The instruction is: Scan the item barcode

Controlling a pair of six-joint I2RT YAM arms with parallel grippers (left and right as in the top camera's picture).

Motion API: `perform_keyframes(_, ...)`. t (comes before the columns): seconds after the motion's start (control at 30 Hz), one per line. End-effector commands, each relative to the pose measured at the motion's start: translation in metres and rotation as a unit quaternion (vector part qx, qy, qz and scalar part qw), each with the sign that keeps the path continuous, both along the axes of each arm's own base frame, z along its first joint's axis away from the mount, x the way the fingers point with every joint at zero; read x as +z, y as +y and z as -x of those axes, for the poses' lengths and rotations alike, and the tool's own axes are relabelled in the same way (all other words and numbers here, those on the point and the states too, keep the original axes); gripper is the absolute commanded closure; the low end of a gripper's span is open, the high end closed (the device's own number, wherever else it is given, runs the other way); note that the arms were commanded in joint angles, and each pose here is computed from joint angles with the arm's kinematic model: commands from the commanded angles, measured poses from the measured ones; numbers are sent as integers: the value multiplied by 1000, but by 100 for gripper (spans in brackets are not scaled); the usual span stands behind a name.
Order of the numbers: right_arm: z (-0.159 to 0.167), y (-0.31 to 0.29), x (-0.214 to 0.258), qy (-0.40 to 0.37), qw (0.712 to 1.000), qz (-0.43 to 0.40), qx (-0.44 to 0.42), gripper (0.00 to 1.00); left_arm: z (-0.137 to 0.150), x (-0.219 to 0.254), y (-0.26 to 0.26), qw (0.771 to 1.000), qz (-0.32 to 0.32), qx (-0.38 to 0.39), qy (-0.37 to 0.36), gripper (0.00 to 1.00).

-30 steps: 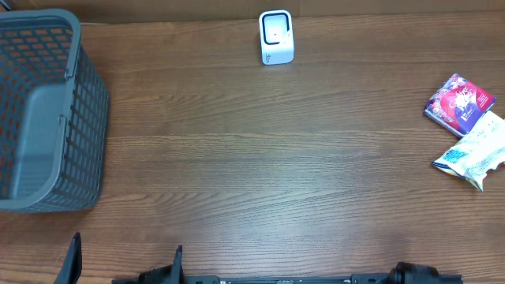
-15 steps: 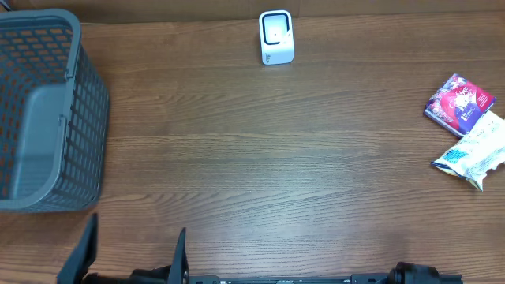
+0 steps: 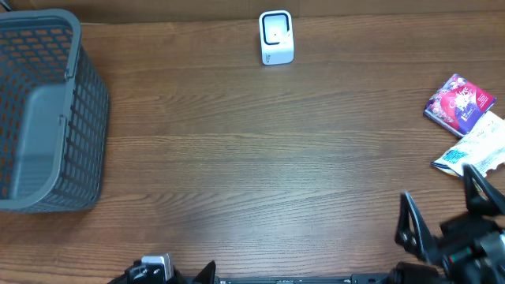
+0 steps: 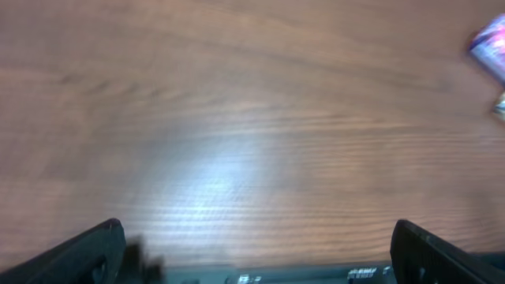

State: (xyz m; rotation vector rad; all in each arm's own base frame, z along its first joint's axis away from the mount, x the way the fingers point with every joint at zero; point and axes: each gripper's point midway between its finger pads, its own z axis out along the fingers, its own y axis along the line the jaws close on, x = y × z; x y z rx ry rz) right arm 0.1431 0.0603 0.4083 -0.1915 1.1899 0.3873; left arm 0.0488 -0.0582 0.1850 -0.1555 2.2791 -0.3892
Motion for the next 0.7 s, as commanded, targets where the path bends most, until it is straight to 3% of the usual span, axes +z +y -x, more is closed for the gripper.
perform_keyframes(0.0,-31,-7,-42,39,999,-8,-6,0,8,-12,23,997,-49,52,27,0)
perform_keyframes(0.23,-67,-21,-93,48,994,-95,2,0,9,-13,25,997,-50,56,30,0)
perform_keyframes(0.67,-98,-40,-186,147,980,-126,-47,0,9,-13,25,997,-50,55,30,0)
